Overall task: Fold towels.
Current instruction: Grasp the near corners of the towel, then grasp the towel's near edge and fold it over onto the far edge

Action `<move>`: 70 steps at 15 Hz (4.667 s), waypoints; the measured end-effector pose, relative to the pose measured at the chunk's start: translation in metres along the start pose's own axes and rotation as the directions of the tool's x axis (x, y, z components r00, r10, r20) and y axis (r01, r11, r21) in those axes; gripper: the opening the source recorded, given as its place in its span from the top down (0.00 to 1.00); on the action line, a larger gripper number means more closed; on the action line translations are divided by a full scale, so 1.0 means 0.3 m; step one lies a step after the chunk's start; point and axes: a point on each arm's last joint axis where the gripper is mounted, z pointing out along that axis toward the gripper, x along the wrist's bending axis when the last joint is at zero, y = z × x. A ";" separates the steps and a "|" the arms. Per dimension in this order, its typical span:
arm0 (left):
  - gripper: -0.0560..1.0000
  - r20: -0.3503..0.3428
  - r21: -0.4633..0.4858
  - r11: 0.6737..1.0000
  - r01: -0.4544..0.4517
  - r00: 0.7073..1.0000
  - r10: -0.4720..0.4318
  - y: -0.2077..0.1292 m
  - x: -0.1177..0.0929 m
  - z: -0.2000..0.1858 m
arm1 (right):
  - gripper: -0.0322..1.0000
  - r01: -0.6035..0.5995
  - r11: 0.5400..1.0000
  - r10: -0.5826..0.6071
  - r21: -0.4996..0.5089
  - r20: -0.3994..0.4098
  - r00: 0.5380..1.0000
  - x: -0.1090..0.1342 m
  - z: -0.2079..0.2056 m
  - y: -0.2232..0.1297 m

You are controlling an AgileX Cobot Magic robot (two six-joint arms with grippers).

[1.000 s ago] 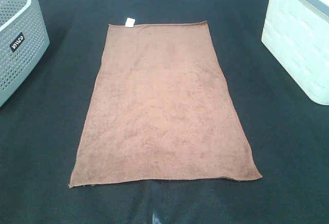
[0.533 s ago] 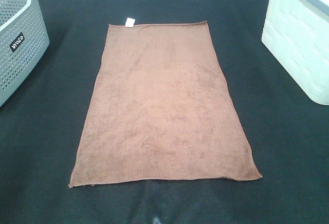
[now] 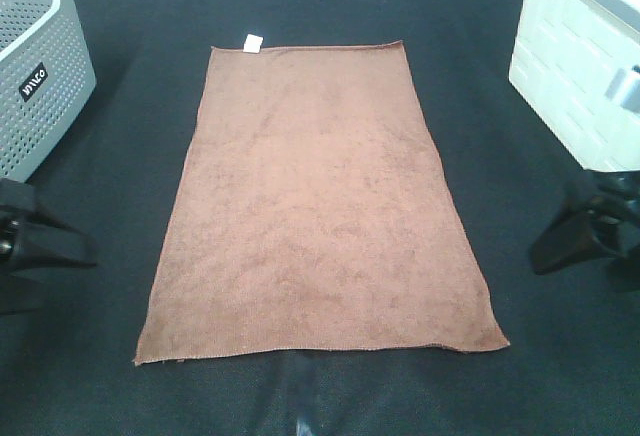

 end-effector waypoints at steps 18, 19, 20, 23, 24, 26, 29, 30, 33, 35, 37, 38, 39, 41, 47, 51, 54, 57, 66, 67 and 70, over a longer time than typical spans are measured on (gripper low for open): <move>0.29 0.105 0.214 0.977 0.020 0.993 -0.043 -0.002 0.091 0.364 | 0.27 -0.023 0.996 0.033 0.091 -0.109 0.993 -0.012 0.397 0.081; 0.30 0.115 0.225 0.974 0.000 0.993 -0.026 0.001 0.069 0.387 | 0.32 -0.049 0.994 0.060 0.093 -0.116 0.991 -0.013 0.408 0.085; 0.36 0.111 0.229 0.974 -0.002 0.994 -0.024 0.003 0.065 0.397 | 0.42 -0.061 0.994 0.071 0.092 -0.110 0.991 -0.018 0.416 0.088; 0.68 0.060 0.228 0.974 0.002 0.998 -0.016 0.002 0.086 0.407 | 0.71 -0.067 0.995 0.074 0.078 -0.084 0.994 -0.030 0.427 0.092; 0.79 0.049 0.230 0.973 0.000 0.999 -0.011 0.001 0.091 0.409 | 0.82 -0.069 0.995 0.074 0.074 -0.077 0.994 -0.032 0.428 0.093; 0.94 0.043 0.245 0.969 -0.029 0.999 0.019 -0.006 0.094 0.410 | 0.97 -0.069 0.995 0.075 0.073 -0.076 0.994 -0.033 0.429 0.093; 0.95 0.048 0.264 0.962 -0.064 0.997 0.053 -0.010 0.094 0.409 | 0.97 -0.066 0.996 0.072 0.065 -0.082 0.994 -0.027 0.418 0.095; 0.95 0.046 0.268 0.961 -0.068 0.997 0.057 -0.010 0.091 0.404 | 0.97 -0.060 0.997 0.064 0.048 -0.086 0.994 -0.019 0.401 0.099; 0.95 0.039 0.262 0.960 -0.099 0.995 0.092 0.002 0.080 0.374 | 0.97 -0.050 0.998 0.053 0.024 -0.102 0.993 0.007 0.350 0.101; 0.95 0.037 0.248 0.963 -0.109 0.994 0.103 0.019 0.069 0.333 | 0.97 -0.032 0.999 0.037 0.041 -0.116 0.993 0.022 0.323 0.092; 0.95 0.030 0.246 0.962 -0.115 0.993 0.111 0.010 0.067 0.295 | 0.97 -0.022 0.998 0.031 0.060 -0.140 0.990 0.037 0.302 0.081; 0.95 0.029 0.248 0.962 -0.117 0.993 0.114 -0.008 0.066 0.275 | 0.97 -0.018 0.998 0.028 0.068 -0.152 0.988 0.043 0.291 0.070; 0.95 0.028 0.254 0.959 -0.124 0.992 0.121 -0.032 0.067 0.253 | 0.97 -0.020 0.997 0.032 0.076 -0.158 0.987 0.047 0.280 0.053; 0.95 0.036 0.267 0.953 -0.144 0.990 0.139 -0.078 0.066 0.213 | 0.97 -0.023 0.996 0.036 0.087 -0.151 0.988 0.047 0.257 0.006; 0.95 0.058 0.303 0.942 -0.147 0.989 0.136 -0.185 0.049 0.105 | 0.97 -0.047 0.986 0.073 0.161 -0.160 0.984 0.039 0.214 -0.173; 0.95 0.066 0.285 0.949 -0.134 0.991 0.120 -0.185 0.039 0.095 | 0.97 -0.029 0.989 0.054 0.143 -0.175 0.983 0.055 0.190 -0.161; 0.95 0.083 0.238 0.960 -0.147 0.988 0.131 -0.132 0.009 0.097 | 0.97 0.005 0.996 0.010 0.085 -0.180 0.984 0.077 0.162 -0.094; 0.95 0.107 0.160 0.972 -0.174 0.982 0.158 -0.009 -0.055 0.109 | 0.97 0.038 0.999 -0.042 -0.023 -0.183 0.982 0.128 0.108 0.073; 0.95 0.038 -0.086 0.962 -0.259 0.964 0.263 0.464 -0.241 0.179 | 0.97 0.133 0.985 -0.150 -0.112 -0.159 0.976 0.228 0.122 0.667; 0.95 0.028 -0.130 0.955 -0.268 0.961 0.274 0.508 -0.258 0.181 | 0.97 0.141 0.982 -0.158 -0.123 -0.145 0.977 0.231 0.125 0.711; 0.95 0.001 -0.209 0.937 -0.280 0.958 0.287 0.583 -0.278 0.192 | 0.97 0.161 0.975 -0.181 -0.153 -0.130 0.975 0.236 0.136 0.798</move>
